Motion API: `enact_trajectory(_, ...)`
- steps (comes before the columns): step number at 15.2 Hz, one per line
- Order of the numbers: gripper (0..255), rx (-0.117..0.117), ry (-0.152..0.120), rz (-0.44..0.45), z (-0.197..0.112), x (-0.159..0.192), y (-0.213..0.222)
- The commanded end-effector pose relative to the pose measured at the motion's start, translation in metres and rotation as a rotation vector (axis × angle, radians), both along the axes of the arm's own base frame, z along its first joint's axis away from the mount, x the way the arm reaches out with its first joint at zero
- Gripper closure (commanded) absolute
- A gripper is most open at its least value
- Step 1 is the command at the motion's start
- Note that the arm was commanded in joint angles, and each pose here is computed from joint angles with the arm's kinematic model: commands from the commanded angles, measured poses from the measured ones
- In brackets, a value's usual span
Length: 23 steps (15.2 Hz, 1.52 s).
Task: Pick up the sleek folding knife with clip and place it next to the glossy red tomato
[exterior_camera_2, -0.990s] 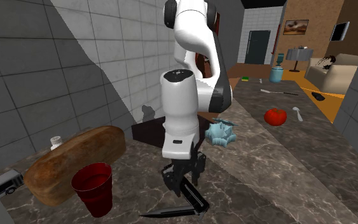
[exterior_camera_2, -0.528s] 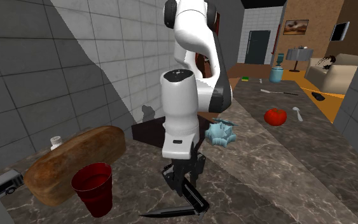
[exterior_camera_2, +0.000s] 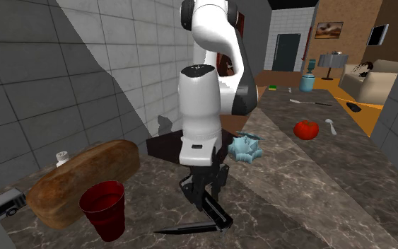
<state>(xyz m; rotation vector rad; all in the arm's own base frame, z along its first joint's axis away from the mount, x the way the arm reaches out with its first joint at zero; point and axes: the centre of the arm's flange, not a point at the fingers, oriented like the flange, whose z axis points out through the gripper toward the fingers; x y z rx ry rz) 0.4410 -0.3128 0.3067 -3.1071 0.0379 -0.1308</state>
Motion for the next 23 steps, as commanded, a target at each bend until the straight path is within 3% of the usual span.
enact_trajectory(1,255,0.0,0.0,0.0,0.011,0.001,0.0)
enact_trajectory(23,255,0.0,0.0,0.0,0.127,0.001,0.0)
